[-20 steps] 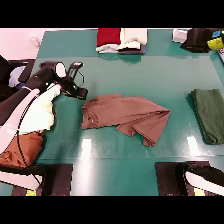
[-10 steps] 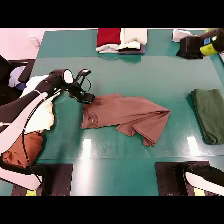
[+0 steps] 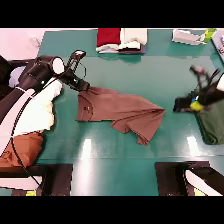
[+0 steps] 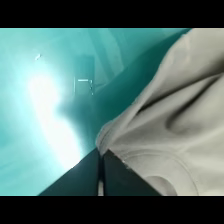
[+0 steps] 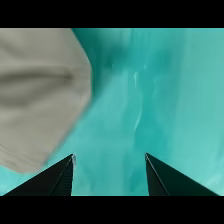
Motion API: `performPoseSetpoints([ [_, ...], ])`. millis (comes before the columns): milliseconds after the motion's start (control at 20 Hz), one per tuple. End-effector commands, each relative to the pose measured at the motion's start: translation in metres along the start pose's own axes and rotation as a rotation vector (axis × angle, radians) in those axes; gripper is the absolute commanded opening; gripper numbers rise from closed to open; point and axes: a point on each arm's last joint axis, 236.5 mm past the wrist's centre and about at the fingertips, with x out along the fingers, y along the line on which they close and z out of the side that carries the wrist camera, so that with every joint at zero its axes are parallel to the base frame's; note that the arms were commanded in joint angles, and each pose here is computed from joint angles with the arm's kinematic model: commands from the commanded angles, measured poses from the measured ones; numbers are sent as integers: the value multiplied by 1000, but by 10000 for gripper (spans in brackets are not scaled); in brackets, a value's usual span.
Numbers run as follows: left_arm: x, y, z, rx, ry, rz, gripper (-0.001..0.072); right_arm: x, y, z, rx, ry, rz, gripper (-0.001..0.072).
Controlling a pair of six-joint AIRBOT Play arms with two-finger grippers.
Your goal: Fold the shirts.
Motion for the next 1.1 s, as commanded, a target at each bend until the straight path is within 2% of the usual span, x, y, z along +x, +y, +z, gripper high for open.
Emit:
performPoseSetpoints([
  [0, -5, 3, 2, 7, -8, 13, 26, 66, 17, -46, 105, 144, 126, 498],
  [100, -5, 3, 0, 8, -1, 13, 25, 87, 36, -41, 144, 133, 201, 492],
  [350, -5, 2, -2, 7, 8, 12, 26, 114, 64, -23, 104, 132, 196, 476],
  [500, -5, 3, -3, 8, 14, 13, 25, 123, 72, -14, 76, 148, 183, 391],
  [550, -6, 3, -3, 7, 16, 12, 25, 124, 74, -12, 64, 151, 179, 208],
  [600, -6, 3, -4, 7, 17, 12, 25, 124, 75, -11, 60, 147, 180, 64],
  [650, -7, 5, -4, 10, 17, 21, 25, 122, 76, -8, 59, 134, 184, 15],
  [800, -38, 26, 18, -55, -65, 56, 25, 90, 59, 14, 45, 21, 139, 14],
  [950, -135, 50, 63, -90, -311, 103, 25, 6, 23, 52, 24, -191, 45, 13],
  [1050, -226, 51, 83, -68, -513, 141, 25, -67, 11, 73, 30, -366, 38, 14],
])
